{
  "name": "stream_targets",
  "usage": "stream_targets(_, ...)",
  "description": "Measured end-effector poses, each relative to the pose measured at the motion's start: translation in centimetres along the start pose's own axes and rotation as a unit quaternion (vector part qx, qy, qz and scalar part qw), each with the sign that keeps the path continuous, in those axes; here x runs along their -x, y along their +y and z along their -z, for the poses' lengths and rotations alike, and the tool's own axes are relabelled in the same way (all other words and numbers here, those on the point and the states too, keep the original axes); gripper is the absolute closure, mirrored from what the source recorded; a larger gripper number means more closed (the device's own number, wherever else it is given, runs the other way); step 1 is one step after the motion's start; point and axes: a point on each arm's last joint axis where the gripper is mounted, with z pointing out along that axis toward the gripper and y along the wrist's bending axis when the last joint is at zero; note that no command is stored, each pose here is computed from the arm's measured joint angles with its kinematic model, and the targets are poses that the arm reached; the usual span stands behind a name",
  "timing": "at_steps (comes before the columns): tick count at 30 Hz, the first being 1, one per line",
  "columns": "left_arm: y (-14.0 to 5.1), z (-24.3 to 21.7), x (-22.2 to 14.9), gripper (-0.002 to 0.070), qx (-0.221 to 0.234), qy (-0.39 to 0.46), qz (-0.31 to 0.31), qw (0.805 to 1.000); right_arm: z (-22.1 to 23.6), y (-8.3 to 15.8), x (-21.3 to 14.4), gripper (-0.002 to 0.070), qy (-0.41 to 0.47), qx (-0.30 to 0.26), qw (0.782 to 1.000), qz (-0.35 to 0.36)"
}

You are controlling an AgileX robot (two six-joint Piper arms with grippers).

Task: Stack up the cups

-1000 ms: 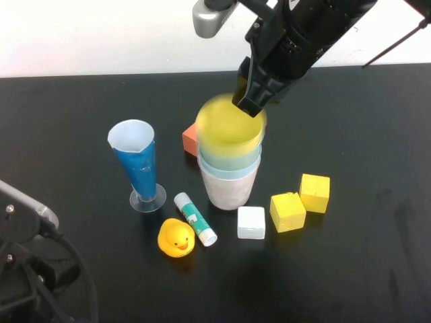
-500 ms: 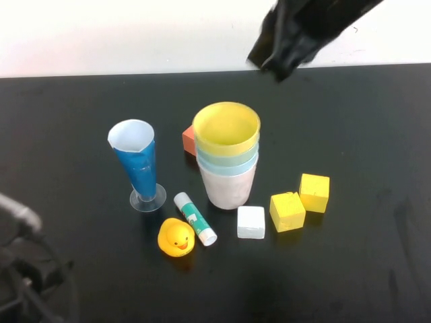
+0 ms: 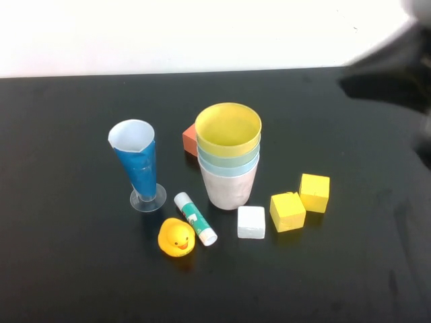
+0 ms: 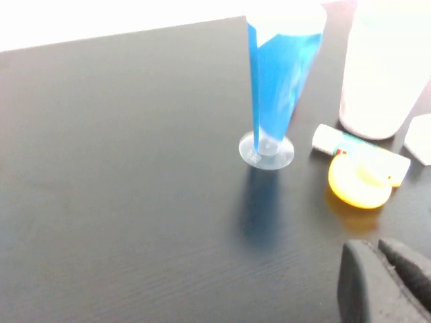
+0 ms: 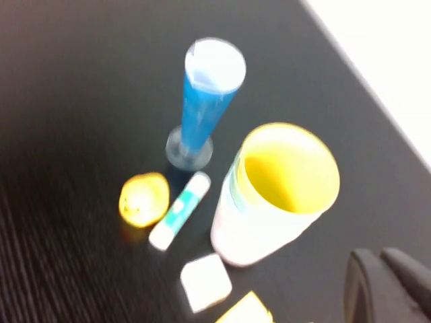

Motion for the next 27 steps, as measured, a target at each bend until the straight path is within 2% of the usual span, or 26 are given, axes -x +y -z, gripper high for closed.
stream_targets(4, 0.3, 0.6, -0.9, 0.0676, -0.001, -0.014, 0.003, 1.000, 2.6, 2.3, -3.6, 0.0678, -0.073, -0.050, 0.996, 0.004)
stream_targets(10, 0.5, 0.1, -2.3, 0.0676, 0.009, 0.023, 0.001, 1.000, 5.4, 5.4, -9.0, 0.0678, -0.141, -0.110, 0.984, 0.008)
stream_targets(15, 0.5, 0.0, -2.7, 0.0676, 0.012, 0.037, 0.002, 0.999, 7.7, 7.1, -11.6, 0.0678, -0.195, -0.147, 0.970, 0.017)
stream_targets(19, 0.5, 0.0, -2.7, 0.0676, 0.012, 0.037, 0.002, 0.999, 8.0, 7.9, -13.1, 0.0678, -0.202, -0.155, 0.967, 0.020)
stream_targets(27, 0.6, 0.0, -2.7, 0.0676, 0.013, 0.038, 0.002, 0.999, 6.1, 8.5, -15.1, 0.0678, -0.166, -0.138, 0.976, 0.014)
